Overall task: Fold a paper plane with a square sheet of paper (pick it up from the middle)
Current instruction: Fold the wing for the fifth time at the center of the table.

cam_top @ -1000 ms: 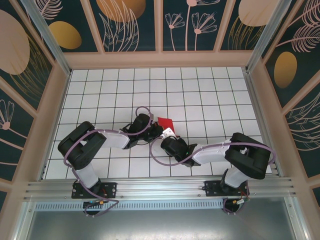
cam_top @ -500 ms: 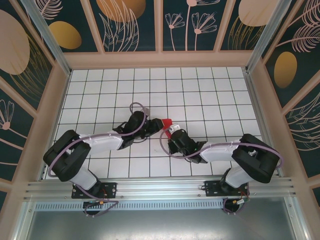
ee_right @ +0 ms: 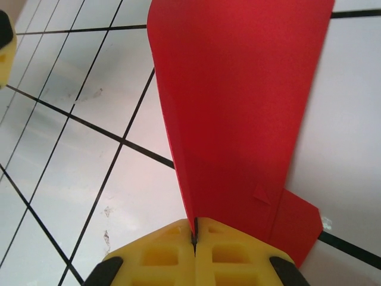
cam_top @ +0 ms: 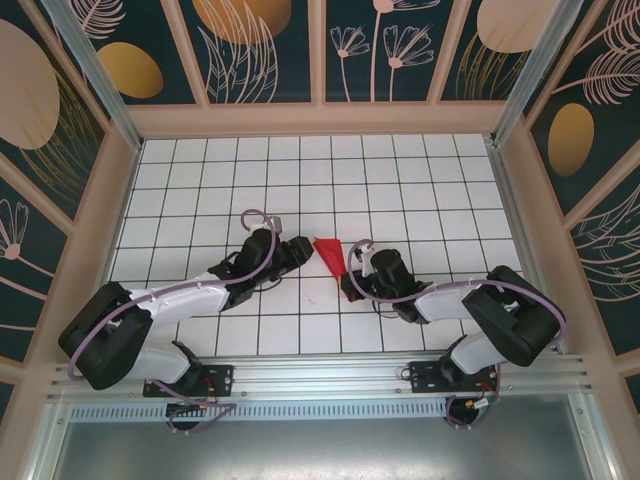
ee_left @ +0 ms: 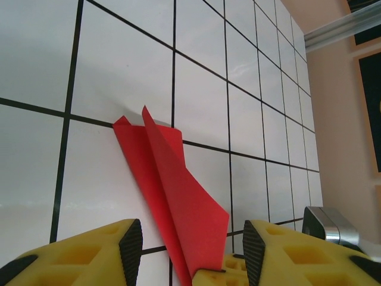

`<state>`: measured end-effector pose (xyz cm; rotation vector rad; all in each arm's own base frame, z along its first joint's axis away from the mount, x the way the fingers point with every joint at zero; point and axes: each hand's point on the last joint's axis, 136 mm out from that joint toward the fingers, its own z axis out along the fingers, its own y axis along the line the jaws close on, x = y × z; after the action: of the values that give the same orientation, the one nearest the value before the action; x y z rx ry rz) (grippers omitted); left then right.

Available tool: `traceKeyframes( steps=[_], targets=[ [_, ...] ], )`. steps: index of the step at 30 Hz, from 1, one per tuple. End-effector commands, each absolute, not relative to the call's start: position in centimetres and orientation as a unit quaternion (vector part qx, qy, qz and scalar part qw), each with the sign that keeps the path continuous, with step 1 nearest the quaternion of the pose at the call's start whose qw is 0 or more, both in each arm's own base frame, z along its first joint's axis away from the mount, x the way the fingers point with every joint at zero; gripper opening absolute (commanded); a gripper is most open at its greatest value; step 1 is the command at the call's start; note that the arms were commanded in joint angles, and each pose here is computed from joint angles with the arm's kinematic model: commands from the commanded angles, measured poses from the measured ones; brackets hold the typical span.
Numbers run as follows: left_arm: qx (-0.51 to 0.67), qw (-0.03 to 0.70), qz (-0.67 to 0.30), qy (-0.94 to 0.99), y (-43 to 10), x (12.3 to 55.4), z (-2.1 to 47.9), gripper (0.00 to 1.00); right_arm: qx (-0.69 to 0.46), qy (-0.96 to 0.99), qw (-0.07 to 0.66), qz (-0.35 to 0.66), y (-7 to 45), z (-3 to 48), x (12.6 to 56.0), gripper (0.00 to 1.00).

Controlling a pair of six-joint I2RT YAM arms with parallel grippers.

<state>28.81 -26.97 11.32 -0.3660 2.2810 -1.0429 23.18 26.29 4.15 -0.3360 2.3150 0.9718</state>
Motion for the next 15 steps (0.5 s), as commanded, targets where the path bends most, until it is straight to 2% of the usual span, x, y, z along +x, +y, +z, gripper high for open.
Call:
traceKeyframes(
  steps=[1, 15],
  targets=[
    [-0.109, 0.294, -0.414, 0.854, -28.2, 28.6, 11.3, 0.49, -0.109, 0.857, 0.268, 0.426, 27.0, 4.7, 22.5, 0.0],
    [-0.046, 0.222, -0.479, 0.848, -33.2, 28.3, 10.0, 0.46, -0.002, 0.885, 0.19, 0.424, 25.3, 1.2, 22.8, 0.0]
  ],
)
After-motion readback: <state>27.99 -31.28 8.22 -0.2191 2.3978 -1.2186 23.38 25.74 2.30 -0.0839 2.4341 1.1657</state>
